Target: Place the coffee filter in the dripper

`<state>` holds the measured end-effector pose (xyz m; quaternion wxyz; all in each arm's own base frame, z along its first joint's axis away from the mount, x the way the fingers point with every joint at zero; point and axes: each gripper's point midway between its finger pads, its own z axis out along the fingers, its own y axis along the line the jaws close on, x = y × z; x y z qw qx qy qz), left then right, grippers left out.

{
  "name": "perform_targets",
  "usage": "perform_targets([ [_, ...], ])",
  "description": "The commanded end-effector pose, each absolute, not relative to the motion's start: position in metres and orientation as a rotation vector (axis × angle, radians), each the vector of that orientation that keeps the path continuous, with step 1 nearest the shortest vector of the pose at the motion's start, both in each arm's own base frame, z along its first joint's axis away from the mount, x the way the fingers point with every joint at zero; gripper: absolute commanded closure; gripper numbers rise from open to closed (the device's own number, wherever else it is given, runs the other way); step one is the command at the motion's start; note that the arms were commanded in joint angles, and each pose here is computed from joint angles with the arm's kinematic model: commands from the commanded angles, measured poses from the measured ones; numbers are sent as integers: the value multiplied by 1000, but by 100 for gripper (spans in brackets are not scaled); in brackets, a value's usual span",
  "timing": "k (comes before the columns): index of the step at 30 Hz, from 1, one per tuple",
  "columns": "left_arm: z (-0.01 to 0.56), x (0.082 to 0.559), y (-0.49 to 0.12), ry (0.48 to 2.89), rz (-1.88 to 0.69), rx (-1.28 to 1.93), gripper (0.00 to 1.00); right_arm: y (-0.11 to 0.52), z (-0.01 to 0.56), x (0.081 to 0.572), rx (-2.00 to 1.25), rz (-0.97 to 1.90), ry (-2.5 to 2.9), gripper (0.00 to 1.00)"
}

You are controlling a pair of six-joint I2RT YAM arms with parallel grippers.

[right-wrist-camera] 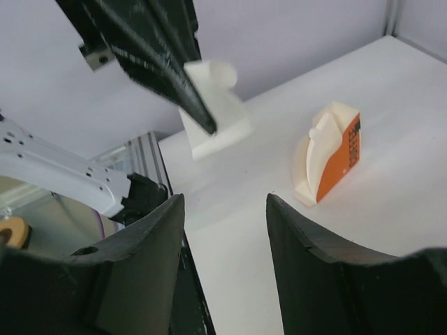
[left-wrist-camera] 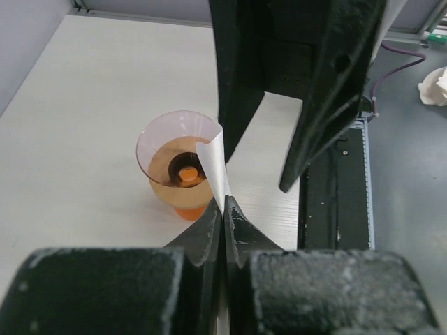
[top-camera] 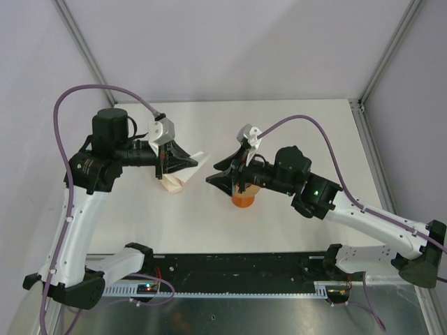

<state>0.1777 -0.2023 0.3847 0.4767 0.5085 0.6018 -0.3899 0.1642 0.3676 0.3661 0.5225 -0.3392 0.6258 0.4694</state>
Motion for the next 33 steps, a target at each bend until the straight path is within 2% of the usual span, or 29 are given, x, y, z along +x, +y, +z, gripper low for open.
perform_targets([
  [1,398,157,-206,1425,-1037,1268,94,369,412,162,-773,1273,1331,47],
  [11,397,152,-207,1406,-1043,1298,94,373,424,174,-728,1359,1286,63],
  [15,397,152,-207,1405,-1039,1302,95,376,424,172,-744,1384,1277,77],
  [17,397,152,-207,1405,-1040,1303,95,377,423,170,-761,1395,1271,92],
  [19,396,154,-207,1410,-1038,1301,93,377,422,167,-785,1392,1267,98],
  [20,396,155,-207,1419,-1033,1295,91,376,419,166,-803,1377,1269,99],
  [21,395,156,-206,1430,-1027,1289,81,374,417,166,-817,1360,1273,99],
  [24,394,165,-204,1477,-983,1257,42,365,398,167,-908,1229,1300,100],
  [26,395,170,-201,1501,-952,1234,27,354,383,167,-991,1116,1310,100],
  [30,404,174,-199,1515,-928,1200,12,331,360,162,-1160,937,1300,100],
  [33,411,173,-198,1504,-912,1196,10,314,353,145,-1292,877,1236,100],
])
